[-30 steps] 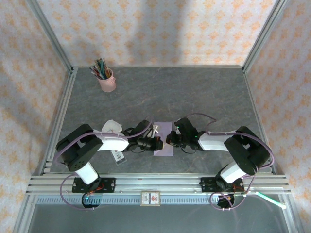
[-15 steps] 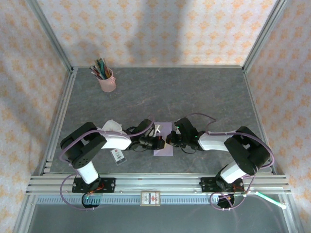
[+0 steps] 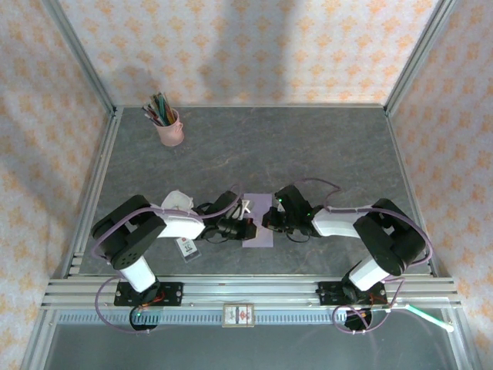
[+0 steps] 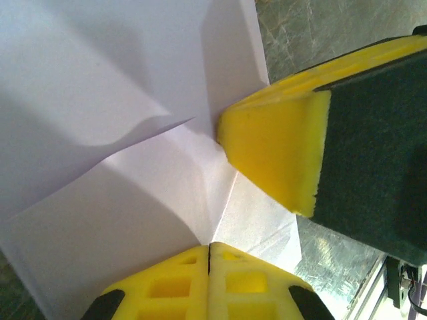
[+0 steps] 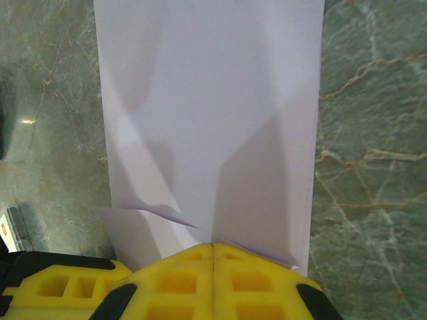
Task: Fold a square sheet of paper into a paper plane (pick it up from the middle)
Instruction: Fold the triangle at the bottom-center of the table.
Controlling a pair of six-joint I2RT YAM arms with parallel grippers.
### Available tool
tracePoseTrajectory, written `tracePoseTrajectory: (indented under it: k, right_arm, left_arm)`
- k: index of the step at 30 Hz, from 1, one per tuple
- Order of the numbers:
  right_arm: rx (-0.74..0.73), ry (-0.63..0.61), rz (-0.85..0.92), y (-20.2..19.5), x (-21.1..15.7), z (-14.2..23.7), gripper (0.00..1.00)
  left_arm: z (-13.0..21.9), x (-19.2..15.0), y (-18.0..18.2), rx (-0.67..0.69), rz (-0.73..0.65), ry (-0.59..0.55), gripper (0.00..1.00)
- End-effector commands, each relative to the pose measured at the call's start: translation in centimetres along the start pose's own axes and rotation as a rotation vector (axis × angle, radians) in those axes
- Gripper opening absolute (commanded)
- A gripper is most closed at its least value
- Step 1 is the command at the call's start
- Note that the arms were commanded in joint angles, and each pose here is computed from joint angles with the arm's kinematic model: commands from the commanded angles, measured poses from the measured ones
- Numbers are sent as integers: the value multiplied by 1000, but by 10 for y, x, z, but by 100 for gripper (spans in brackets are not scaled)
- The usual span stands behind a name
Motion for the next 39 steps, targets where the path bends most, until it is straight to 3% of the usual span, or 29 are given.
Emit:
tracePoseTrajectory:
  k: [1,29,34,39]
  right_arm:
    - [-268,70,-40,-54,-23,-6,0]
    - [-318,91,-18,-59,-23,-7,0]
    - [-310,90,0,-56,-20,-7,0]
    - [-259,97,71,-41,-12,-7,0]
  left_arm:
    - [4,-20,22,75,35,63,0]
    - [33,-71,54,119,69,129,0]
    - [42,-65,49,91,62,94,0]
    - [55,-44,20,-14,21,2,0]
Point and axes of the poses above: each hand's point on the last joint's axis, 136 mm out from that joint toward the fingers, its own z axis back along the fingers, its own y axis along the line the jaws close on, x = y × z, the point moved 6 cm from there along z, back along the fingers, and after that the axes turned 2 degrees about z, right-handed, at the moved point
